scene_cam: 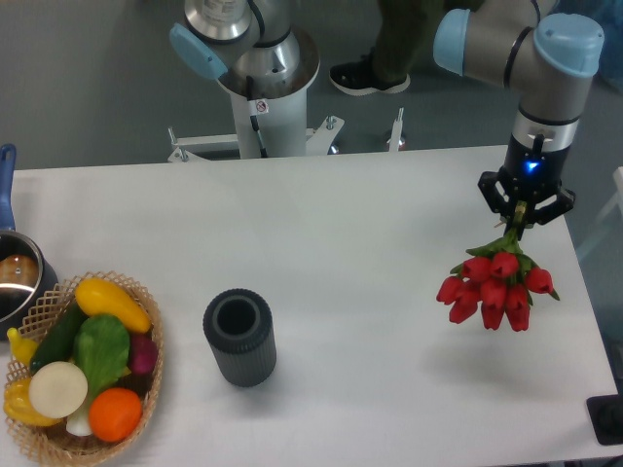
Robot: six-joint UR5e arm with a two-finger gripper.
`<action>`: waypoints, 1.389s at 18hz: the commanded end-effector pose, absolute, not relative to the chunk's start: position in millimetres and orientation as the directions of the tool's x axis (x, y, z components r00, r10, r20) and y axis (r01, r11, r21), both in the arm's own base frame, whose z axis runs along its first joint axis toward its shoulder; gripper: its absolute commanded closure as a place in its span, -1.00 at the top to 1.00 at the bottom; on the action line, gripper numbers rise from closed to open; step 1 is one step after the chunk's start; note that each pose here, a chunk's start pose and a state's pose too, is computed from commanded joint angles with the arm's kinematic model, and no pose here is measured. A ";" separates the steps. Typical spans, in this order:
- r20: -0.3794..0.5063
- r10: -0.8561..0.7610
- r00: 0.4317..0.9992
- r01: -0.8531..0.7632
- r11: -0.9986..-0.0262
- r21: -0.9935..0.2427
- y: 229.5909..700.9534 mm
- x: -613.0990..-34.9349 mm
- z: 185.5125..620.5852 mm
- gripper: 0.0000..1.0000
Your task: Insert the flowers into the vase
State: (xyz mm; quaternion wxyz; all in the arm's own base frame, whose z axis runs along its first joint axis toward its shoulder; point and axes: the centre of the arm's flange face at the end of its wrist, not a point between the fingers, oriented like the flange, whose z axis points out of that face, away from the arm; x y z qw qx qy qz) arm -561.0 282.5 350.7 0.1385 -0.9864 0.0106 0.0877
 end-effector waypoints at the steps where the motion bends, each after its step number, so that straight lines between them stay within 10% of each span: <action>1: -0.176 0.002 0.984 -0.047 -0.961 -0.271 283.4 -560.6 350.7 -0.87; 11: -0.142 0.057 0.988 -0.018 -0.878 -0.478 323.4 -546.9 385.0 -0.86; 25: -0.043 -0.186 0.982 -0.129 -0.477 -0.869 438.2 -457.2 441.1 -0.85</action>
